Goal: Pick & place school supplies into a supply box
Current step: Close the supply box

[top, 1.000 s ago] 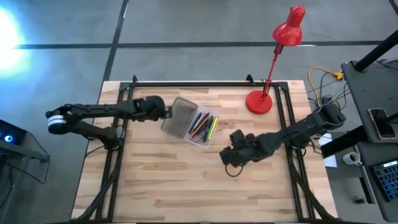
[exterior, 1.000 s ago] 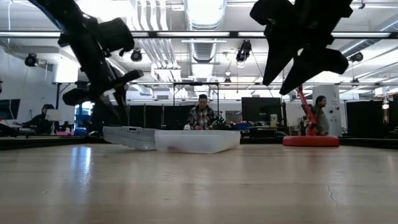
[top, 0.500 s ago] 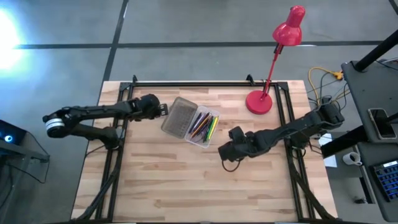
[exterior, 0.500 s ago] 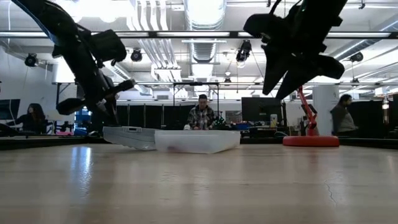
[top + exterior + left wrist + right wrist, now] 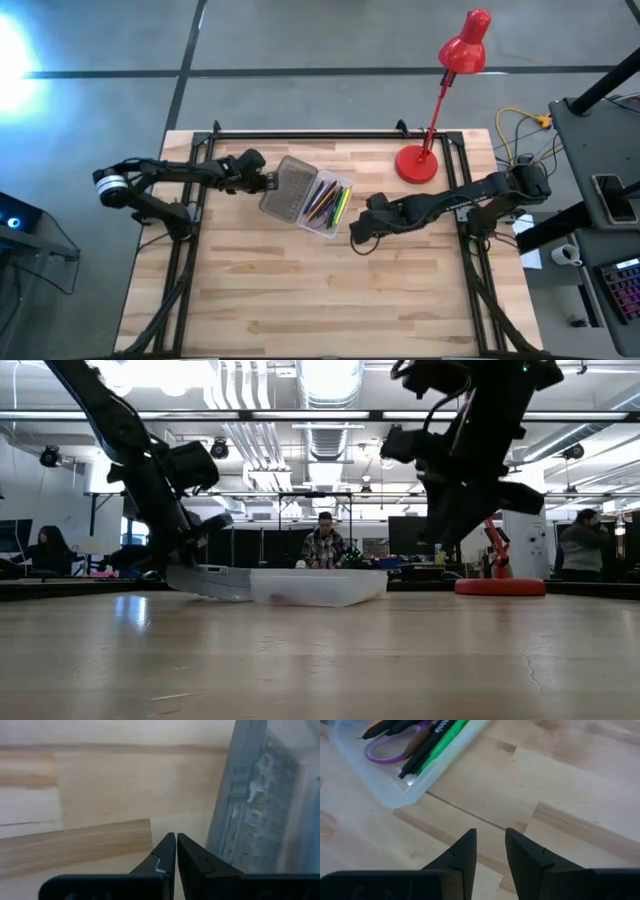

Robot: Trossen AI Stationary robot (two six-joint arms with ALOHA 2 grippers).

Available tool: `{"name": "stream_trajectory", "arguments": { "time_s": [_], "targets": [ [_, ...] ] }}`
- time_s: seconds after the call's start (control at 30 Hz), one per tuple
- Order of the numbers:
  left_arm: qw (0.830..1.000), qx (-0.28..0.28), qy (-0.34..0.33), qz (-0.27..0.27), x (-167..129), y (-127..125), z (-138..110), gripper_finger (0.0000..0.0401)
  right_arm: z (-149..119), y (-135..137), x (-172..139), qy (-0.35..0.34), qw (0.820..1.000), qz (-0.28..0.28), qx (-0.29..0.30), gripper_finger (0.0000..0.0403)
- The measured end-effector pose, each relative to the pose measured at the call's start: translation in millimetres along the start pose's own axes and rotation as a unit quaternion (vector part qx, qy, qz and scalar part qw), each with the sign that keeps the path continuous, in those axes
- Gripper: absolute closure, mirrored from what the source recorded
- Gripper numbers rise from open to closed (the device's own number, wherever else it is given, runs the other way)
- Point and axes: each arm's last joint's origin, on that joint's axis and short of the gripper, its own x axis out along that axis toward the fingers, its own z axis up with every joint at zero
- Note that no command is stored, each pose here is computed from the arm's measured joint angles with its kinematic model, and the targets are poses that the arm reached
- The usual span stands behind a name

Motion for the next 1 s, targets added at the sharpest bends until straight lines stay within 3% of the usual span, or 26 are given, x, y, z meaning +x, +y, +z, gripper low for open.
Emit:
{"name": "stream_trajectory", "arguments": {
  "time_s": [0.3,0.7,1.0],
  "targets": [
    [1.0,0.019,0.023,-0.003,14.3,-12.4,6.9,0.04,3.8,-8.8,14.0,0.014,0.999,0.019,0.03,0.0331],
    [0.994,0.067,-0.021,-0.082,-11.8,-48.6,30.4,0.04,10.6,-12.2,16.6,-0.004,0.999,0.011,0.045,0.0326],
    [0.995,0.071,-0.016,-0.073,-10.0,-44.9,27.9,0.04,9.7,-13.0,17.3,-0.001,0.999,0.01,0.047,0.0334]
  ]
}}
